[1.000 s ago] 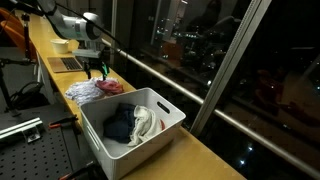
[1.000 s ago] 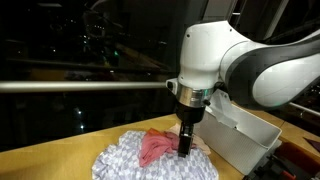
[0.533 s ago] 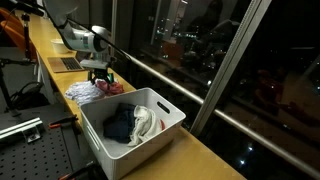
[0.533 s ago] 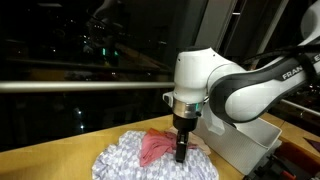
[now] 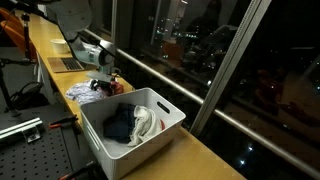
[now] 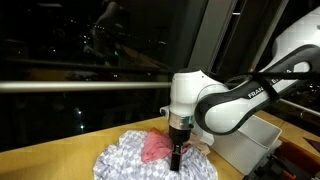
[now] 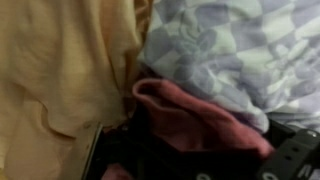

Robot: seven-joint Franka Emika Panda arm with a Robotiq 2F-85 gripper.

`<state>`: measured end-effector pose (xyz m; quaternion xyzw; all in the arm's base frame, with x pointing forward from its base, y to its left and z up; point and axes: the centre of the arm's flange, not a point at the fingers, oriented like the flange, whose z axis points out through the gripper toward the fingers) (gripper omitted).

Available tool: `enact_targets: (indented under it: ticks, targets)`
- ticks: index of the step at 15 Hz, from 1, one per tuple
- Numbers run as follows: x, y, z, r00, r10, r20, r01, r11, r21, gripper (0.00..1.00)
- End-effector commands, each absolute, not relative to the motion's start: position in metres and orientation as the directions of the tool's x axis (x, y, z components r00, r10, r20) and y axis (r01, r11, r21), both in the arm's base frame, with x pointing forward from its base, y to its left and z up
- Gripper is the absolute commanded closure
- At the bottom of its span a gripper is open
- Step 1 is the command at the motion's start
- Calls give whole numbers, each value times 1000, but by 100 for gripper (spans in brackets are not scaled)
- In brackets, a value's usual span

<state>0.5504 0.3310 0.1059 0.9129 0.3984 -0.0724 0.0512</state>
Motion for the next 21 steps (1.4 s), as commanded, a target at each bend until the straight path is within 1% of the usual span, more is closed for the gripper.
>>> enact_targets:
  ticks: [1, 5, 9, 11, 12, 15, 21]
  targets:
    - [553, 332, 100, 684, 713, -152, 722, -692, 4, 41]
    - [544, 332, 136, 704, 696, -142, 705, -708, 27, 71]
    - [526, 333, 212, 725, 681, -103, 688, -719, 94, 99]
    - [521, 331, 252, 741, 667, -78, 671, -730, 132, 100]
    - [518, 329, 273, 749, 660, -64, 661, -736, 150, 98]
    - [513, 317, 341, 776, 630, -27, 621, -756, 207, 97]
    - [513, 257, 482, 836, 546, 51, 513, -811, 282, 97]
